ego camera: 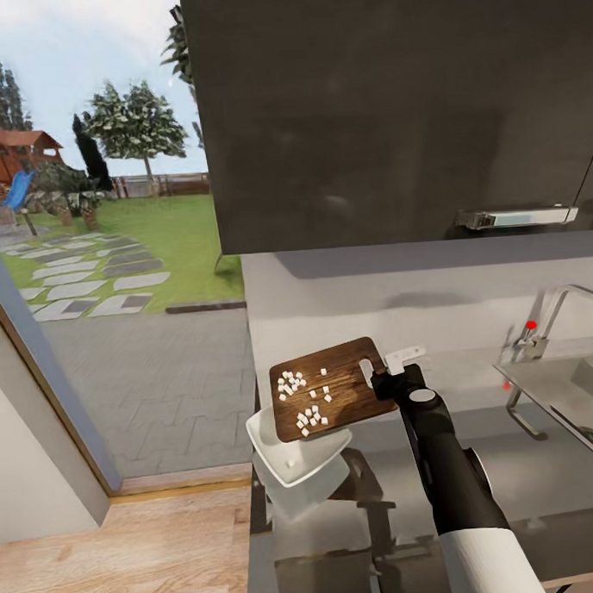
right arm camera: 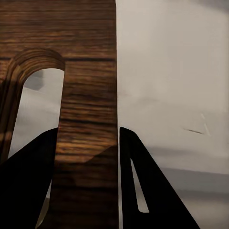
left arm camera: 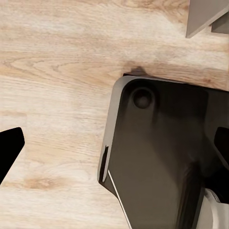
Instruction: In the kitchen, take the Vidalia onion out of the sink, dice it on the chopping board with the paring knife, put the diced onion into the bowl on the countertop, then place both the paring knife and the chopping board into the sink.
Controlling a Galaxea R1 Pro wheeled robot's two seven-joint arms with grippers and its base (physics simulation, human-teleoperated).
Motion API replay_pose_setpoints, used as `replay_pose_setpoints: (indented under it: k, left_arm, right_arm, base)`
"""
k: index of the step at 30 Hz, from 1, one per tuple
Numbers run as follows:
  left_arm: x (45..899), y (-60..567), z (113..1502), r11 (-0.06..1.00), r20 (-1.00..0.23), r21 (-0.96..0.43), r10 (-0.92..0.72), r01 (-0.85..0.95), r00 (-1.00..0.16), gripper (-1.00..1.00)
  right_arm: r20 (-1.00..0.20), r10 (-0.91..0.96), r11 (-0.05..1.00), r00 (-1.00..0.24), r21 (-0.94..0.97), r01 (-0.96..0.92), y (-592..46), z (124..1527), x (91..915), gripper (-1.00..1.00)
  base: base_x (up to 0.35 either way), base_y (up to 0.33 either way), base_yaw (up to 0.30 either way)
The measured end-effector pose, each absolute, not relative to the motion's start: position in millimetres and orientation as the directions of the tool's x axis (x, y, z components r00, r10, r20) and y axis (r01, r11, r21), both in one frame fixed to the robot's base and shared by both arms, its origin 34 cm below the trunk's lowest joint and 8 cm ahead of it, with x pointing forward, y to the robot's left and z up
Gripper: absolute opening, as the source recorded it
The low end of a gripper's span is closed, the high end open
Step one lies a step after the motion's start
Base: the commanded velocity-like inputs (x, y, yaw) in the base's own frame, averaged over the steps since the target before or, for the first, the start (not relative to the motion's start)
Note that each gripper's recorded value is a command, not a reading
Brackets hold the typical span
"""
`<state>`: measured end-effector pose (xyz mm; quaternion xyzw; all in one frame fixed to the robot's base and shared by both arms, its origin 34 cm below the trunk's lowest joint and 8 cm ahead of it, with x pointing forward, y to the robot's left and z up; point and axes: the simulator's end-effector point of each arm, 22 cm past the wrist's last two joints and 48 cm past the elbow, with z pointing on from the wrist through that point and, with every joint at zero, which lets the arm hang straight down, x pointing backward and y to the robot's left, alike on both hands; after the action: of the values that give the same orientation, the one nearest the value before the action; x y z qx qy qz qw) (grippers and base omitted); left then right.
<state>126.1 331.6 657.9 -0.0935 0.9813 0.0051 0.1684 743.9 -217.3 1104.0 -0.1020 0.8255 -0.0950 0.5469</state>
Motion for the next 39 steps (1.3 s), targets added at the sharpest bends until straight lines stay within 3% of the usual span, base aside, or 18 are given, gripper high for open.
replay_pose_setpoints:
  k: [39]
  left_arm:
    - [125.7,331.6,657.8,0.982,-0.331,-0.021,-0.182,-0.185,-0.926,1.0]
  right_arm:
    - [-0.884,-0.272,0.961,-0.381,-0.268,-0.064,-217.3,1104.0,743.9,-1.0]
  base:
    - [0.025,0.018,0.0]
